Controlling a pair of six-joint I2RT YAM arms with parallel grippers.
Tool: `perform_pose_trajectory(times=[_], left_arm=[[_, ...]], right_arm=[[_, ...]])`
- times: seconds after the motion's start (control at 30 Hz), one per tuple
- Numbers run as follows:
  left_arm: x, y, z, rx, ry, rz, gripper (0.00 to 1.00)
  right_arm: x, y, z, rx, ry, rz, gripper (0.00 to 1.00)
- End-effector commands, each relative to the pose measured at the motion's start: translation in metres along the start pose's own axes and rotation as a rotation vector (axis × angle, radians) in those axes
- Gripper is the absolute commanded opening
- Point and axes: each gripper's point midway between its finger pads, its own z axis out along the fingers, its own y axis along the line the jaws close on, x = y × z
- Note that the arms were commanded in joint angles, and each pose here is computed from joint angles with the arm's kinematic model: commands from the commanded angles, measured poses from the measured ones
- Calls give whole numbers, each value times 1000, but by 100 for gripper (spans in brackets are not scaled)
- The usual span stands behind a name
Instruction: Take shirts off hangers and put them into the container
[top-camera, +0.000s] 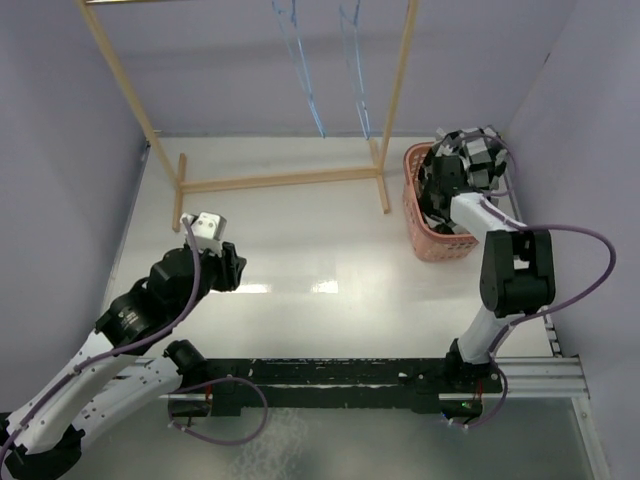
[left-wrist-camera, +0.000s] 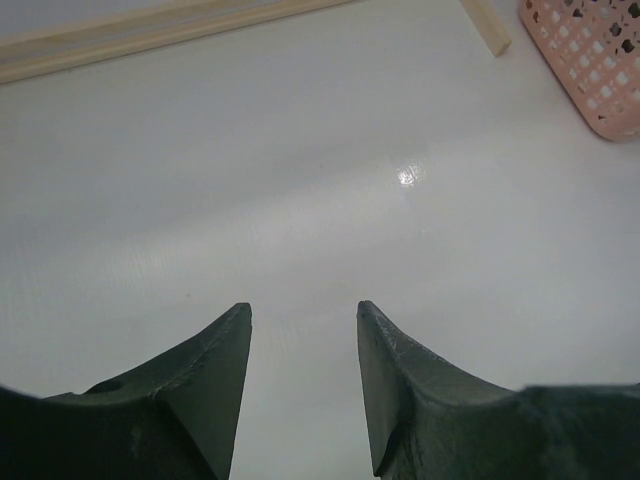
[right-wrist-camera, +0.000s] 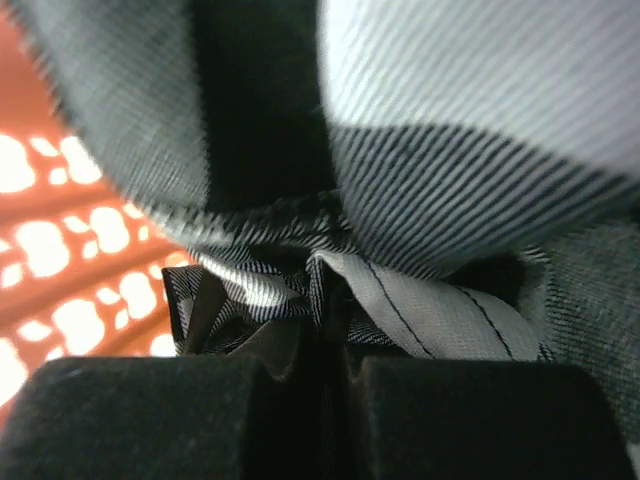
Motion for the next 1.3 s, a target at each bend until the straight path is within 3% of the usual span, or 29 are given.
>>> perform_pose_trajectory(times=[0.0, 0.17, 0.3, 0.43, 0.5, 0.53, 0.57, 0.6, 0.8, 1.0, 1.17, 1.27], left_arm=[[-7, -1, -6, 19, -39, -23, 51], [-6, -2, -6, 22, -42, -25, 51], [-3, -4, -4, 31, -24, -20, 51], [-3, -4, -5, 29, -25, -21, 52], [-3, -3, -5, 27, -28, -26, 54], [-3, -3, -6, 26, -29, -28, 55], [-4, -2, -7, 26, -32, -31, 56], [-4, -2, -7, 26, -36, -34, 56], [-3, -1, -8, 22, -36, -37, 59], [-3, 0, -7, 14, -34, -40, 60], [-3, 2, -9, 8, -41, -48, 60], [-3, 2, -9, 8, -40, -47, 60]], right_arm=[[49, 5, 26, -36, 136, 34, 0], [52, 6, 27, -36, 154, 35, 7], [29, 7, 5, -32, 101, 33, 32], [-9, 8, -38, -38, 0, 40, 49], [-31, 6, -64, -32, -70, 42, 67], [-43, 5, -78, -30, -111, 42, 69], [-54, 5, -91, -39, -150, 40, 87], [-65, 7, -107, -57, -195, 39, 99], [-118, 2, -198, -102, -428, 27, 100], [-126, -2, -268, -193, -585, 35, 100], [-88, 33, -299, -510, -618, -51, 80], [-48, 61, -313, -740, -520, -156, 67]])
